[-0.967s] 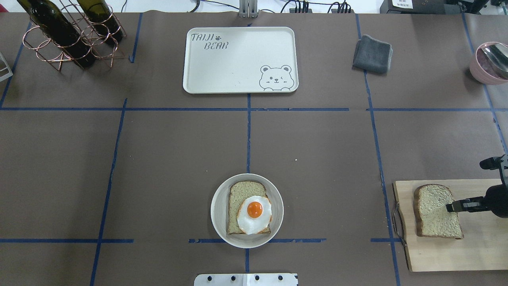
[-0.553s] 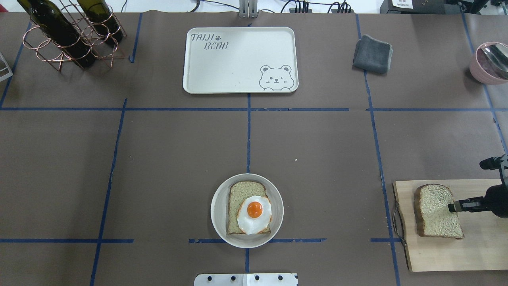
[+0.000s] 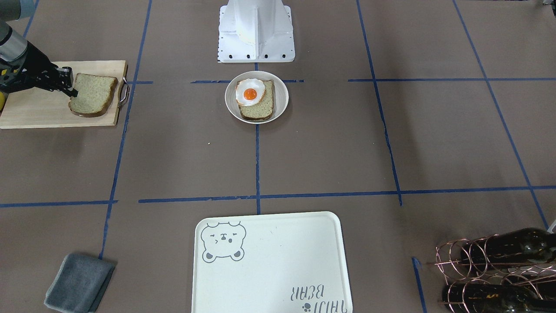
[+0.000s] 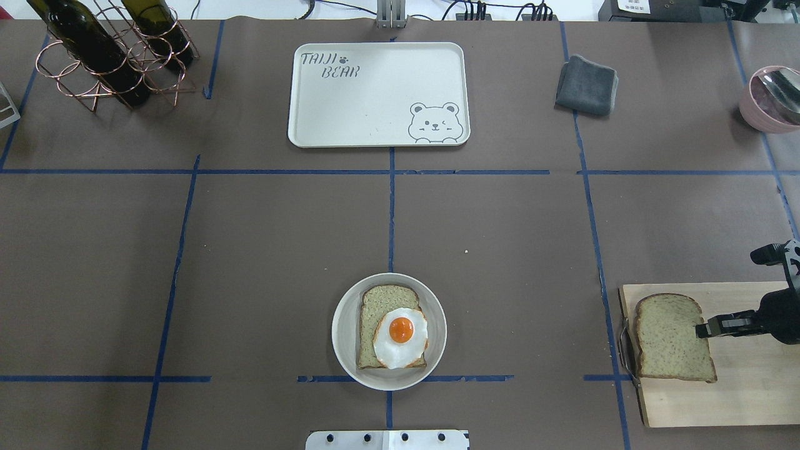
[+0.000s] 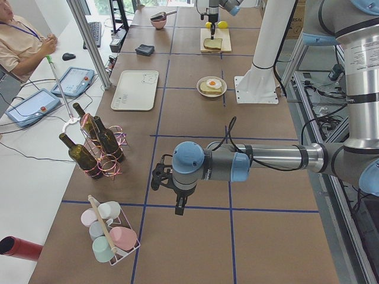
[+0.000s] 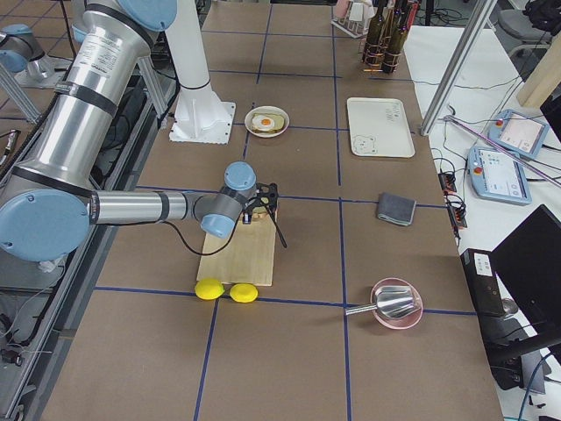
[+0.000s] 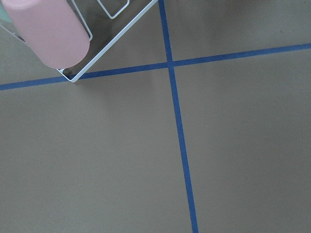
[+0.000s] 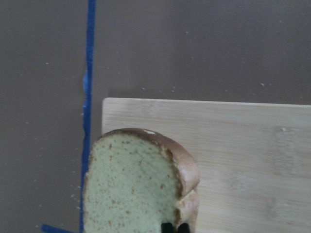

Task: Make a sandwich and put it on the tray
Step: 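Carry the bread slice with the right gripper and lay it on the egg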

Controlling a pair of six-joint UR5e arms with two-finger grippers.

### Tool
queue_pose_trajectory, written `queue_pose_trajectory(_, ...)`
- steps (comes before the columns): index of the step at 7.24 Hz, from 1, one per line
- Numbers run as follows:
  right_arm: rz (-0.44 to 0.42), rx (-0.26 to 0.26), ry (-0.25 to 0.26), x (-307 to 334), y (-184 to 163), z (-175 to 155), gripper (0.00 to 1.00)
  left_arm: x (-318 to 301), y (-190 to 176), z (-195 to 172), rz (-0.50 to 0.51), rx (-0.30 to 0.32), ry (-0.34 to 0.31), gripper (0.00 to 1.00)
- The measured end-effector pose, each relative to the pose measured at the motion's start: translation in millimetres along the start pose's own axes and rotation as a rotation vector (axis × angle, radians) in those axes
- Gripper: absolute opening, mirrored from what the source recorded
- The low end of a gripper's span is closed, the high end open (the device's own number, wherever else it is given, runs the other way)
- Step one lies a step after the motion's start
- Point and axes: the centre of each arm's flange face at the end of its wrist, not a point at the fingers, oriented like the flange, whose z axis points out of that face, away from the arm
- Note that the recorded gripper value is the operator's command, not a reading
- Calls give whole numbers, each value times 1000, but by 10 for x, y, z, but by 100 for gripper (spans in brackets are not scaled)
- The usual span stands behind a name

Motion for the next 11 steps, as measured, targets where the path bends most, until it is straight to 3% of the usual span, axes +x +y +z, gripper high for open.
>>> queue_pose_trajectory(3, 67, 3, -172, -812, -493, -133, 0, 2, -4, -2, 1, 1, 0, 100)
queue_pose_trajectory(5, 69, 15, -249, -1570, -928, -58, 0, 1, -5, -2, 1, 1, 0, 100)
queue_pose_trajectory(7, 30, 4, -294, -2444, -1114, 134, 0, 3, -7, -3, 1, 1, 0, 100)
queue_pose_trajectory(11, -41, 65, -305, -3688, -700, 1211, 0, 0, 1, 0, 0, 0, 0, 100)
